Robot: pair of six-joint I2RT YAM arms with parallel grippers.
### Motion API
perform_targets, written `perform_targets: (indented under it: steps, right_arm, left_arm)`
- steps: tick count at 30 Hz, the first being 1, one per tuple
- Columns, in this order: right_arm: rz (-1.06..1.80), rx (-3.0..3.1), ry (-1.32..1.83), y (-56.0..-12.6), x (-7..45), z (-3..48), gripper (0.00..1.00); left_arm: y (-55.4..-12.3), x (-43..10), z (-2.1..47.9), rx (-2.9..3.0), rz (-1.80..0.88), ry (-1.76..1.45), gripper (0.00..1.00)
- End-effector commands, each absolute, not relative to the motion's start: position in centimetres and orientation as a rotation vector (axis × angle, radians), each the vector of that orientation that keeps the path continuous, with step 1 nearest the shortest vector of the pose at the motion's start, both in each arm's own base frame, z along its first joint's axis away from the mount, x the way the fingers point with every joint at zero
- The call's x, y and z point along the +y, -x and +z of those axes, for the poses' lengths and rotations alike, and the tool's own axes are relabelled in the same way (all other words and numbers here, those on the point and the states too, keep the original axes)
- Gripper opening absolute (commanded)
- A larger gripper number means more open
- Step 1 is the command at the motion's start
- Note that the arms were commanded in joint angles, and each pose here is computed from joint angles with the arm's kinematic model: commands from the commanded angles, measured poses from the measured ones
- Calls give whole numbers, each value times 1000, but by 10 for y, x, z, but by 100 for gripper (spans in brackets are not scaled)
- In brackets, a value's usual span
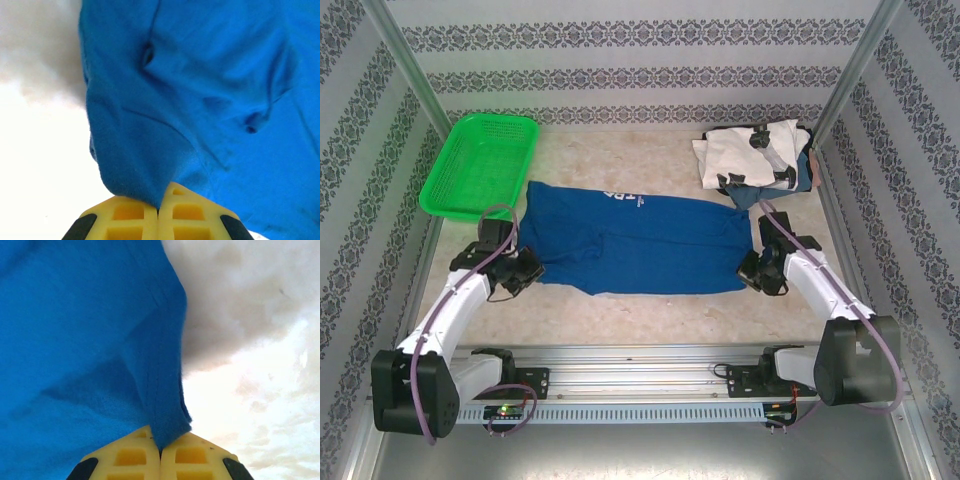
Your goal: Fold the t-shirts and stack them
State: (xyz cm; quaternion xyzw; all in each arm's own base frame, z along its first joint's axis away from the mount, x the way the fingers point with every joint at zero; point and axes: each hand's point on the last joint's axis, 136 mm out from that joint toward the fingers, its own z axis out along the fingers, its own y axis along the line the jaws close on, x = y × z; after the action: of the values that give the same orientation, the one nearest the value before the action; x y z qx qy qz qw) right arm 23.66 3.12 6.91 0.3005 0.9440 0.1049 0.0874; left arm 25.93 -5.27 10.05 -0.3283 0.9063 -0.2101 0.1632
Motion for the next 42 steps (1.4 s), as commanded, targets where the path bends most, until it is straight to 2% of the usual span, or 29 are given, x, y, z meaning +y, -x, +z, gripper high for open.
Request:
perform_targets:
  steps: [1,13,25,27,29,31,32,33,35,39,42]
  right_arm:
    - [330,2796,-860,-249,29,89,0]
    - [391,2834,-785,-322,18,100,0]
    - [387,2904,-766,-370,2,74,0]
    - [382,2906,-766,-377,0,70,3]
    - [393,2904,-769,-385,-1,65,6]
    - [423,2889,-771,-395,0,64,15]
    - [443,2875,-772,-401,1,65,18]
    - [456,2862,-769,-405,2,67,22]
    - [493,2813,-742,-415,5,79,37]
    - [533,2722,-690,-418,8,110,47]
    - [621,2645,-598,-411,20,135,58]
  left_arm:
    - [-279,-51,125,2557,-603,878,0]
    - [-372,-50,139,2582,-618,767,0]
    - [-436,-46,113,2669,-595,721,0]
    - [-445,-45,108,2679,-590,723,1]
    - [-456,-41,104,2671,-583,739,19]
    - [-468,-40,108,2636,-613,752,37]
    - [-474,-39,115,2607,-627,759,43]
    - [-477,-38,123,2585,-634,765,46]
    - [-481,-39,144,2530,-665,771,52]
    - [-466,-42,173,2466,-721,790,57]
    - [-447,-45,169,2459,-770,817,60]
